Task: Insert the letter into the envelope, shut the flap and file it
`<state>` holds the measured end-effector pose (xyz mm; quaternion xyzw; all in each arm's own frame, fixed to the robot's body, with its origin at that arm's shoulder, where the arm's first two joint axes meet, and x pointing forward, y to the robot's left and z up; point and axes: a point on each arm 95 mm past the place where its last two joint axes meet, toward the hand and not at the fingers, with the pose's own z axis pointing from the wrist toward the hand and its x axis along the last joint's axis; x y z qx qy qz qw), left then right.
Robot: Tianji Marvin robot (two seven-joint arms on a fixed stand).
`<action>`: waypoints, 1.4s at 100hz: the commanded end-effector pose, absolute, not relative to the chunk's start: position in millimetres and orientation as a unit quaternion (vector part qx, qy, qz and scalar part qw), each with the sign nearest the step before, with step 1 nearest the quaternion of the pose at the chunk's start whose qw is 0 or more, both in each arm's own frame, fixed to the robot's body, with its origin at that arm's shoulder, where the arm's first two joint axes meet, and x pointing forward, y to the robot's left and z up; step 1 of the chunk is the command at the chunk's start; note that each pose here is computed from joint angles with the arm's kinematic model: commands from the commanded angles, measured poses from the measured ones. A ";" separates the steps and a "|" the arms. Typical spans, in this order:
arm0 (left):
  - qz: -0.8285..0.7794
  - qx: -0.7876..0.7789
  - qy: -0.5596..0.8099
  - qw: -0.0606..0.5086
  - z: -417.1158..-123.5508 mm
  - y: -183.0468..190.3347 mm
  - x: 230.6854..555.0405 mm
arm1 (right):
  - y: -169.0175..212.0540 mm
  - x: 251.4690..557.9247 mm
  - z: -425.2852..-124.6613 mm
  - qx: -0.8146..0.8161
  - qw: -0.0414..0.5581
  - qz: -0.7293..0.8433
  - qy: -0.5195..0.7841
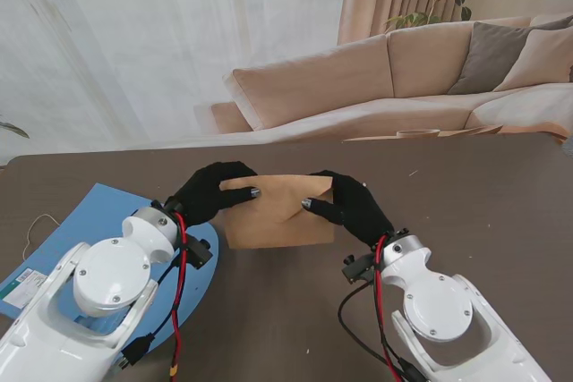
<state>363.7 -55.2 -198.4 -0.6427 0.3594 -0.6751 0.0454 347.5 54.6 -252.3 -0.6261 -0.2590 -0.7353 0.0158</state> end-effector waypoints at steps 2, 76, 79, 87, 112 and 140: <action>-0.674 -0.641 0.366 0.033 -200.2 -59.6 360.0 | 60.4 348.8 -254.0 -0.629 0.026 -0.732 -0.260; -0.676 -0.636 0.370 0.041 -200.3 -56.4 362.9 | 65.7 355.1 -254.5 -0.629 0.043 -0.740 -0.236; -0.675 -0.636 0.371 0.042 -200.4 -56.5 363.2 | 66.0 355.2 -254.2 -0.630 0.046 -0.740 -0.233; -0.674 -0.636 0.373 0.042 -200.7 -57.0 363.0 | 66.7 355.5 -253.7 -0.631 0.049 -0.740 -0.228; -0.673 -0.636 0.375 0.041 -201.1 -58.3 362.7 | 67.4 356.8 -253.9 -0.629 0.046 -0.739 -0.237; -0.679 -0.638 0.362 0.026 -197.9 -58.6 361.8 | 64.2 353.2 -255.1 -0.636 0.042 -0.724 -0.264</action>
